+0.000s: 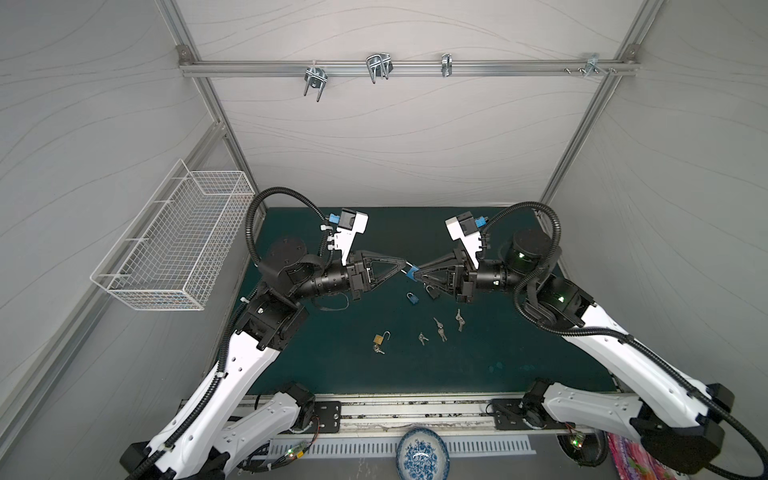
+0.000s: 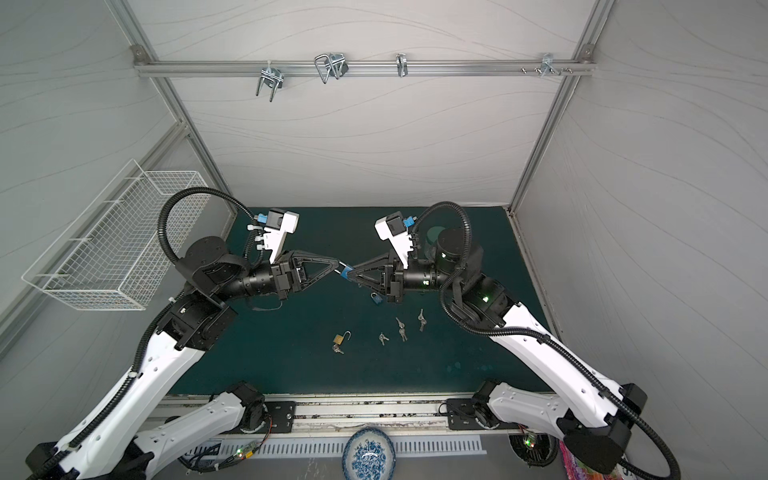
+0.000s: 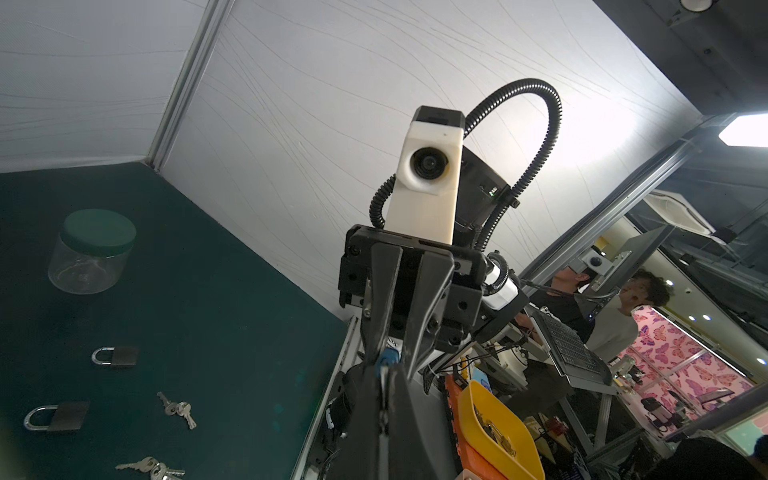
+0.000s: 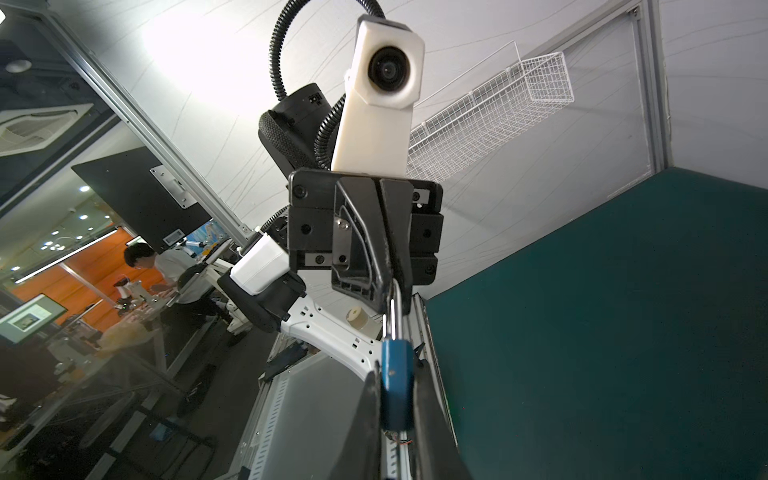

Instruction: Lock with the key

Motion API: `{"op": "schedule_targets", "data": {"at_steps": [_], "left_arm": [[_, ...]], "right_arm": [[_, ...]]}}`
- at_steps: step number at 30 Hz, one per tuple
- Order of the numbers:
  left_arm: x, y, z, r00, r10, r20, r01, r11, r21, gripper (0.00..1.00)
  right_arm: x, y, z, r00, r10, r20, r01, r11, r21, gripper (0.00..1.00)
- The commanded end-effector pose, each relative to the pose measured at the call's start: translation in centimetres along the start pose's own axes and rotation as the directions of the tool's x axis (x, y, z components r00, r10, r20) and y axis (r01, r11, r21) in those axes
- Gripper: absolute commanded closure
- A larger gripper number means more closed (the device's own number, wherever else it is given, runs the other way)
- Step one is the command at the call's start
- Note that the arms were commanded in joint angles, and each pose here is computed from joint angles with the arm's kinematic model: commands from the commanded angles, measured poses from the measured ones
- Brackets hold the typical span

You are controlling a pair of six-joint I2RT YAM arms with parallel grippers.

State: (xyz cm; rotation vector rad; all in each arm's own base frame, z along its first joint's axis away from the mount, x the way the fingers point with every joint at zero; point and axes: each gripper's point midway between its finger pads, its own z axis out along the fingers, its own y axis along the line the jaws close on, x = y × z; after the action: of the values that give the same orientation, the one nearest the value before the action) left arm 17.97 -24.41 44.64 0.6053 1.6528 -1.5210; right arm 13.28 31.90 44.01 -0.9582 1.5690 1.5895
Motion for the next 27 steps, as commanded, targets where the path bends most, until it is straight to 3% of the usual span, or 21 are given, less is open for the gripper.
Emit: {"op": "schedule_targets", "data": {"at_steps": [1, 15, 21, 27], "left_arm": [[-0.7, -0.5, 0.1, 0.996, 0.085, -0.005, -0.085, 0.996, 0.001, 1.0], [-0.7, -1.3, 0.8, 0.992, 0.118, -0.035, -0.115, 0.99, 0.079, 1.0], [-0.2, -1.4, 0.9, 0.994, 0.104, -0.042, -0.1, 0.991, 0.092, 1.0], [0.9, -1.3, 1.3, 0.996, 0.069, -0.051, -0.064, 0.994, 0.092, 1.0]], "right_arm": [[-0.7, 1.7, -0.6, 0.999, 0.043, -0.016, -0.044, 0.997, -0.067, 1.0], [-2.3, 3.2, -0.3, 0.995, 0.099, -0.004, -0.098, 0.978, -0.186, 1.0], [-2.8, 1.8, -0.4, 0.996, 0.077, 0.045, -0.073, 0.993, -0.095, 1.0], [-3.6, 0.7, -1.2, 0.992, -0.017, 0.121, 0.015, 1.0, 0.018, 1.0]]}}
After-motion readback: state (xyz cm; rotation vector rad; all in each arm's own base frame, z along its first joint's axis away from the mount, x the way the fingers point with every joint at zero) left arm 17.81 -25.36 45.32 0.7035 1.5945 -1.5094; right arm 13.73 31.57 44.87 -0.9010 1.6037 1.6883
